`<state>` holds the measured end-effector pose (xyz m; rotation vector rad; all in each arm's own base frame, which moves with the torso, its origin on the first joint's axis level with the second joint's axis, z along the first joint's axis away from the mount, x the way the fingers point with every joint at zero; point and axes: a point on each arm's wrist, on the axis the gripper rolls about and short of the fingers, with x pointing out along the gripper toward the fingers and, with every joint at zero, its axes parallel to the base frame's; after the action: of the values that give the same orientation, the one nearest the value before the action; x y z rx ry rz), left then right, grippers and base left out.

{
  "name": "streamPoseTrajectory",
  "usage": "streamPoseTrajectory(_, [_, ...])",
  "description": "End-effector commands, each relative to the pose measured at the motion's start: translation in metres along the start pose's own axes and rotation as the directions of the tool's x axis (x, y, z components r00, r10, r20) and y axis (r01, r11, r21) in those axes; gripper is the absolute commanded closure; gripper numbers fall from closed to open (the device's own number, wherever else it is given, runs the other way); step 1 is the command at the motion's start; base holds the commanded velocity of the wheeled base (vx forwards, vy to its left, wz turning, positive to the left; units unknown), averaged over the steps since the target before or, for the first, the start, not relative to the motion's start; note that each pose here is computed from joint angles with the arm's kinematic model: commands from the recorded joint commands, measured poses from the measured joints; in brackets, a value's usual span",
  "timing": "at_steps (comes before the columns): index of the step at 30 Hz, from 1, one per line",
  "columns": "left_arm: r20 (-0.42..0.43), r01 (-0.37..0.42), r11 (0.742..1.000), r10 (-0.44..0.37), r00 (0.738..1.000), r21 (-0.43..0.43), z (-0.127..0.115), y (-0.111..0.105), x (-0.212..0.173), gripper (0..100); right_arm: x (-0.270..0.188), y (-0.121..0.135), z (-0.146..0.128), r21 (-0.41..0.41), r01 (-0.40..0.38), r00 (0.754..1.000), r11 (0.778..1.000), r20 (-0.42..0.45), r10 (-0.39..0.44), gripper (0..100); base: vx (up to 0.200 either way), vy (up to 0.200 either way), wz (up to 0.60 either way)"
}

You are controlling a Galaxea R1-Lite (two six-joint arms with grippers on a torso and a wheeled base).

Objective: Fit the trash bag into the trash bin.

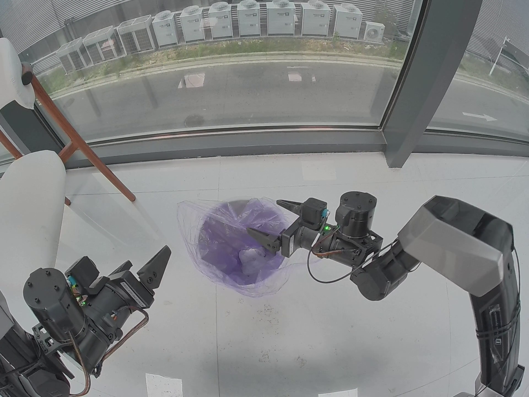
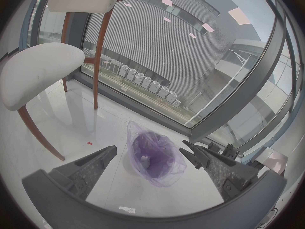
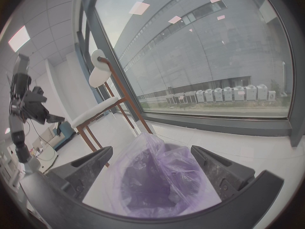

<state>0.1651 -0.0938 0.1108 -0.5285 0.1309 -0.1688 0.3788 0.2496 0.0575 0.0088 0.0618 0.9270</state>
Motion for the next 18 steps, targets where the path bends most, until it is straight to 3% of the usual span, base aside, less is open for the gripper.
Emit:
streamPoseTrajectory(1, [0.170,0.107,0.994,-0.100,0.980,-0.037,0.034,-0.007,-0.030,0,-0.104,0.024,0.079,0.096,0.146,0.988,0.985,-0.062,-0.140,0,0.000,0.000,0.00])
streamPoseTrajectory(4, [0.240,0.121,0.993,-0.113,0.964,-0.019,0.048,-0.007,-0.043,0,-0.167,0.037,0.091,0.111,0.273,0.958,0.956,-0.118,-0.260,0,0.000,0.000,0.00])
streamPoseTrajectory(7, [0.314,0.057,0.998,-0.058,0.948,0.013,0.060,0.002,-0.050,0,-0.227,0.038,0.092,0.127,0.422,0.904,0.898,-0.131,-0.406,0,0.000,0.000,0.00])
streamPoseTrajectory(9, [0.406,-0.042,0.999,0.024,0.914,0.034,0.075,0.015,-0.056,0,-0.277,0.039,0.088,0.131,0.544,0.838,0.829,-0.117,-0.532,0,0.000,0.000,0.00])
streamPoseTrajectory(11, [0.499,-0.152,0.988,0.116,0.859,0.032,0.088,0.028,-0.064,0,-0.318,0.045,0.085,0.136,0.647,0.762,0.750,-0.088,-0.642,0,0.000,0.000,0.00])
streamPoseTrajectory(13, [0.557,-0.210,0.978,0.163,0.814,0.020,0.096,0.036,-0.074,0,-0.350,0.057,0.080,0.142,0.720,0.691,0.680,-0.054,-0.720,0,0.000,0.000,0.00])
streamPoseTrajectory(14, [0.572,-0.215,0.976,0.164,0.803,0.022,0.098,0.036,-0.081,0,-0.361,0.064,0.078,0.144,0.741,0.666,0.656,-0.031,-0.745,0,0.000,0.000,0.00])
streamPoseTrajectory(16, [0.585,-0.193,0.981,0.135,0.800,0.037,0.098,0.034,-0.099,0,-0.382,0.083,0.068,0.147,0.771,0.624,0.619,0.015,-0.781,0,0.000,0.000,0.00])
streamPoseTrajectory(17, [0.580,-0.179,0.983,0.120,0.805,0.045,0.095,0.033,-0.111,0,-0.391,0.096,0.063,0.145,0.775,0.615,0.615,0.054,-0.787,0,0.000,0.000,0.00])
streamPoseTrajectory(18, [0.567,-0.173,0.983,0.112,0.816,0.055,0.092,0.033,-0.121,0,-0.397,0.106,0.064,0.145,0.765,0.619,0.627,0.105,-0.779,0,0.000,0.000,0.00])
